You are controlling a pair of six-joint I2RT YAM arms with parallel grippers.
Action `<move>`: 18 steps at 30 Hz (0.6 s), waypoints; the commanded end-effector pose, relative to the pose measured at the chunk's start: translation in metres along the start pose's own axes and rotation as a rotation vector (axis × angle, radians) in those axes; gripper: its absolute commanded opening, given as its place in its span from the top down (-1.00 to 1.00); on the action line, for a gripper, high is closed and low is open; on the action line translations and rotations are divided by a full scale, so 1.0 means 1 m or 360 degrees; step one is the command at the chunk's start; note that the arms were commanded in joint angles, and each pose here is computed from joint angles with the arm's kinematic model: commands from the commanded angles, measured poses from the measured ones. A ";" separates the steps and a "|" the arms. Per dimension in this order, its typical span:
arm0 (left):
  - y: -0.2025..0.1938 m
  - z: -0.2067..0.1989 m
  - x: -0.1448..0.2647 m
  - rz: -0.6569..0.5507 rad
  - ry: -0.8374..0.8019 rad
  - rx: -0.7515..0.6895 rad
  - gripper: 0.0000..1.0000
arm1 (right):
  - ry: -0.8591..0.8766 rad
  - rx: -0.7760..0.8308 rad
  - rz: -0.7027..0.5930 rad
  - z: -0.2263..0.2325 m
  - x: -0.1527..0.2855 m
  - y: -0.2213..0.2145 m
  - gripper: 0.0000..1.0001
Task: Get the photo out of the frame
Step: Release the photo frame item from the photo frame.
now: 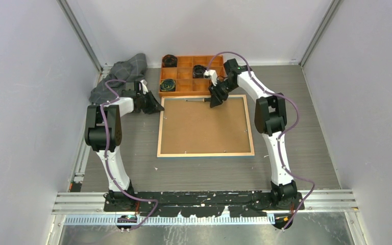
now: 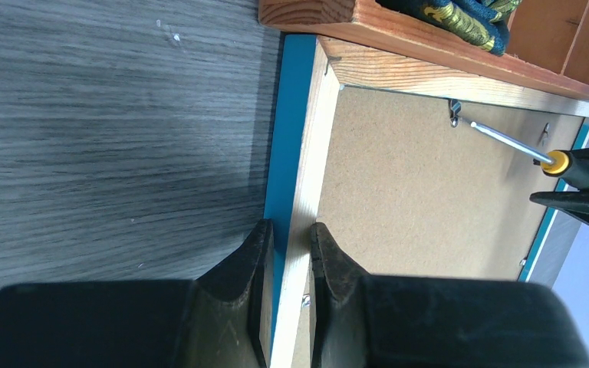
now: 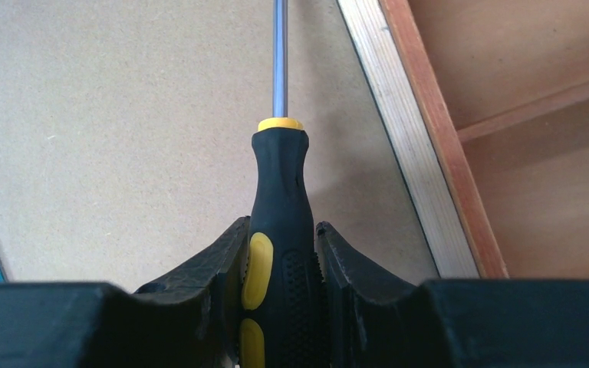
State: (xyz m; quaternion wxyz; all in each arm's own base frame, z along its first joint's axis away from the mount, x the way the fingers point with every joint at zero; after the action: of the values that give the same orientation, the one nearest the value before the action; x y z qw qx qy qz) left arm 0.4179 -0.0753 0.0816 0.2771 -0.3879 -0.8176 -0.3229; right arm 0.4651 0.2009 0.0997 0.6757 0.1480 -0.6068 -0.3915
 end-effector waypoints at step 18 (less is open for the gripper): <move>-0.020 0.032 -0.021 0.0095 0.0204 0.0104 0.99 | -0.0034 0.0148 -0.0019 0.007 0.001 0.024 0.99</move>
State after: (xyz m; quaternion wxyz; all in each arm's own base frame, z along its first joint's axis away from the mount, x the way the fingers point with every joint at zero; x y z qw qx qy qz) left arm 0.4181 -0.0753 0.0817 0.2773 -0.3880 -0.8175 -0.3228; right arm 0.4654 0.1993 0.0960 0.6743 0.1408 -0.6158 -0.3824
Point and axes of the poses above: each gripper's point midway between its finger pads, its own x axis back along the fingers, its own z axis along the line the jaws close on, y = z × x, the point moved 7 cm from there along x, back along the fingers, and after that the axes turned 6 degrees about x, right-handed, at the moved point
